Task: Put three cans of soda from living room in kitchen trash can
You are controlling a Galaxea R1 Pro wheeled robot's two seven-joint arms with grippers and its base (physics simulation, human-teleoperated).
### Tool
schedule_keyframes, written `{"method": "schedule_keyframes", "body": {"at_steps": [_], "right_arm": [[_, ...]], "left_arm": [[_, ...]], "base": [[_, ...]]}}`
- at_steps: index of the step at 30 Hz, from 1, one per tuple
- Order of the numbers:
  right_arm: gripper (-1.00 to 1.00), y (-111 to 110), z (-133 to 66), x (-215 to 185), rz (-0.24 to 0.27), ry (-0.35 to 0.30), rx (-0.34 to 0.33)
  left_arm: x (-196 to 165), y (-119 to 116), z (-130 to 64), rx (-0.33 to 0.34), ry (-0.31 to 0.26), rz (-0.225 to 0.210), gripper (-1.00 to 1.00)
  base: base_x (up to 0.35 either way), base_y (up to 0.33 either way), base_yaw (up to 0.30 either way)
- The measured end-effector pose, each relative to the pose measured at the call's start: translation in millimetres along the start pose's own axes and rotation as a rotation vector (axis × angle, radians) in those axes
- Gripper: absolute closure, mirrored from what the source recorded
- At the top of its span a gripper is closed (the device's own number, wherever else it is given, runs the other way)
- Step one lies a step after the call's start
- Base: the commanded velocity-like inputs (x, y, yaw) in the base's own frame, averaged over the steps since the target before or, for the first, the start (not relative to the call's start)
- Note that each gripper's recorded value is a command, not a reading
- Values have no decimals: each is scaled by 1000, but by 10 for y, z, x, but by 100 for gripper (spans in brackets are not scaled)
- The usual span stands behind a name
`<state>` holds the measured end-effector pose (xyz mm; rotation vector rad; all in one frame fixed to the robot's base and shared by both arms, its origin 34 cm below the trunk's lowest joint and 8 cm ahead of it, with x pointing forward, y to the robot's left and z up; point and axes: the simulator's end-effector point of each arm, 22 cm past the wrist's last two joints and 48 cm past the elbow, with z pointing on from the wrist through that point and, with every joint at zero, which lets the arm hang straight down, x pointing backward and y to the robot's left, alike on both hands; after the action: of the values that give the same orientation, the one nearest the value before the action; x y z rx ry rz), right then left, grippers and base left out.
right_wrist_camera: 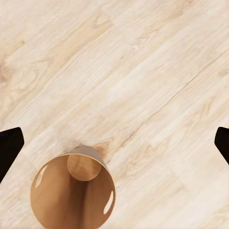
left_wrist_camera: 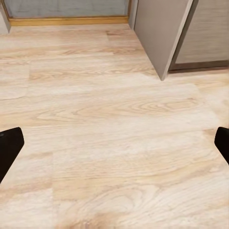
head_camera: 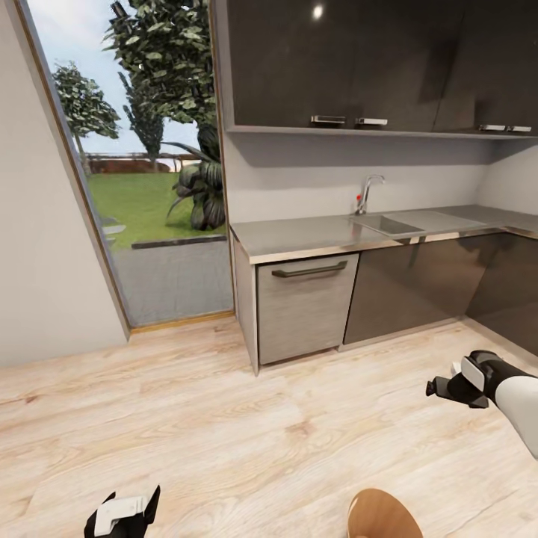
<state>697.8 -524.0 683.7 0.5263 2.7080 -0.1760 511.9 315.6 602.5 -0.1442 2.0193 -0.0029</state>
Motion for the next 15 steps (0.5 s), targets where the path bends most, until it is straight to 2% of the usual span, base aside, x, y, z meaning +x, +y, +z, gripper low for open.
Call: {"method": "schedule_keyframes", "body": {"at_steps": [8, 15], "right_arm": [[-100, 83, 213, 200, -10, 13, -15], [-100, 134, 419, 318, -25, -15, -19]], "left_arm": [[169, 18, 52, -1, 6, 2, -100], [362, 33, 90, -2, 19, 4, -100]], "base": [[0, 0, 0], [0, 0, 0]]}}
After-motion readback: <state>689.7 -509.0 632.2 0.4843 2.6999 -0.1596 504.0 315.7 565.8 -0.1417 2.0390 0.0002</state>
